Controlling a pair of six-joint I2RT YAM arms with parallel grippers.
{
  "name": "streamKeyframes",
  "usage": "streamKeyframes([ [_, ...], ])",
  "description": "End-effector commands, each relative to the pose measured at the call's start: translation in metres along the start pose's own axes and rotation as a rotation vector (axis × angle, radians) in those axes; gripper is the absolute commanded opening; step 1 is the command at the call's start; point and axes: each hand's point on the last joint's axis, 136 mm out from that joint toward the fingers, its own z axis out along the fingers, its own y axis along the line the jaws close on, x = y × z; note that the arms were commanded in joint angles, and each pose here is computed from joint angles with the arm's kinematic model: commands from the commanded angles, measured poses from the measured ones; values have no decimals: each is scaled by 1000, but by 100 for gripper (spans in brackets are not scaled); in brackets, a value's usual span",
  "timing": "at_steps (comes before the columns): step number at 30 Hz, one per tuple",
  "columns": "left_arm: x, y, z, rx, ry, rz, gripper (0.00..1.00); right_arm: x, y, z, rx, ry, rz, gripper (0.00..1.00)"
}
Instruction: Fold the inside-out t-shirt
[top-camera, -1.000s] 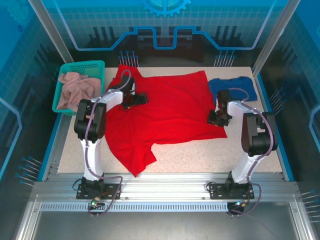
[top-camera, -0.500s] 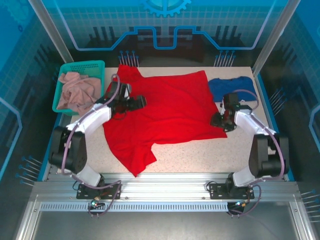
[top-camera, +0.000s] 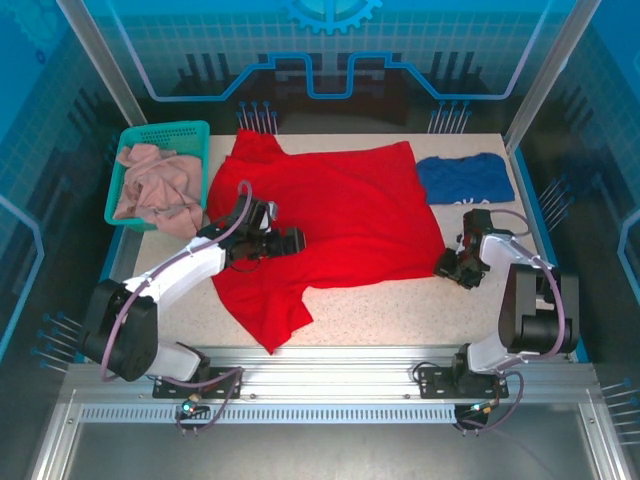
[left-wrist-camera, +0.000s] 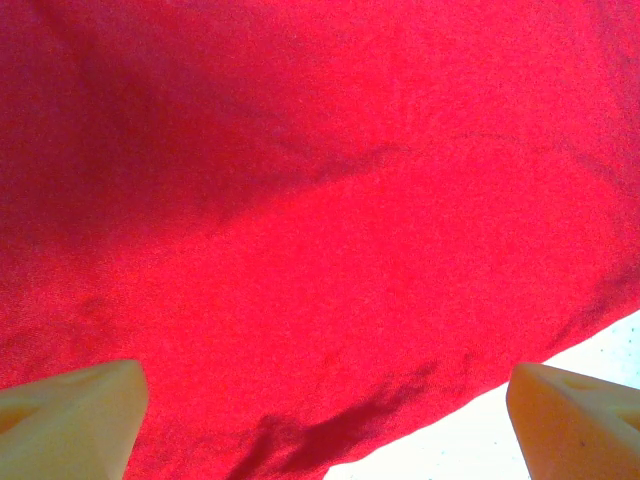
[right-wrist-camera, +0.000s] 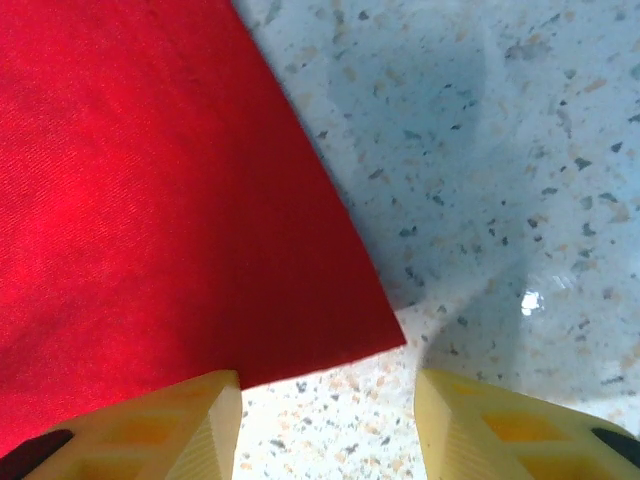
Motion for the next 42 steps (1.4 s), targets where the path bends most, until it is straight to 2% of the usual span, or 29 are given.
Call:
streamKeyframes([
  [1,2,-2,-4,0,-4,-1,94,-17,2,-2,-31,-28,31,49],
  [8,12,5,3,-16,33,2,94,-23,10,-12,-93,-60,37,48],
  [17,15,3,5,-18,49,10,94,-25,-1,-5,-66,-48,64,46],
  [20,17,3,2,-20,53,13,94,-27,0,-3,-78,-52,67,40],
  [25,33,4,-7,-36,94,14,92,-28,4,-3,-101,-52,66,24],
  [29,68,10,-18,-75,168,-5,86,-29,4,-7,-103,-72,57,9],
  [31,96,16,-26,-111,230,-10,81,-29,5,-9,-106,-81,51,4],
  [37,174,40,-59,-283,390,-24,74,-31,10,-11,-131,-91,40,0],
  [42,213,57,-78,-379,476,-34,72,-30,13,-10,-149,-88,35,0],
])
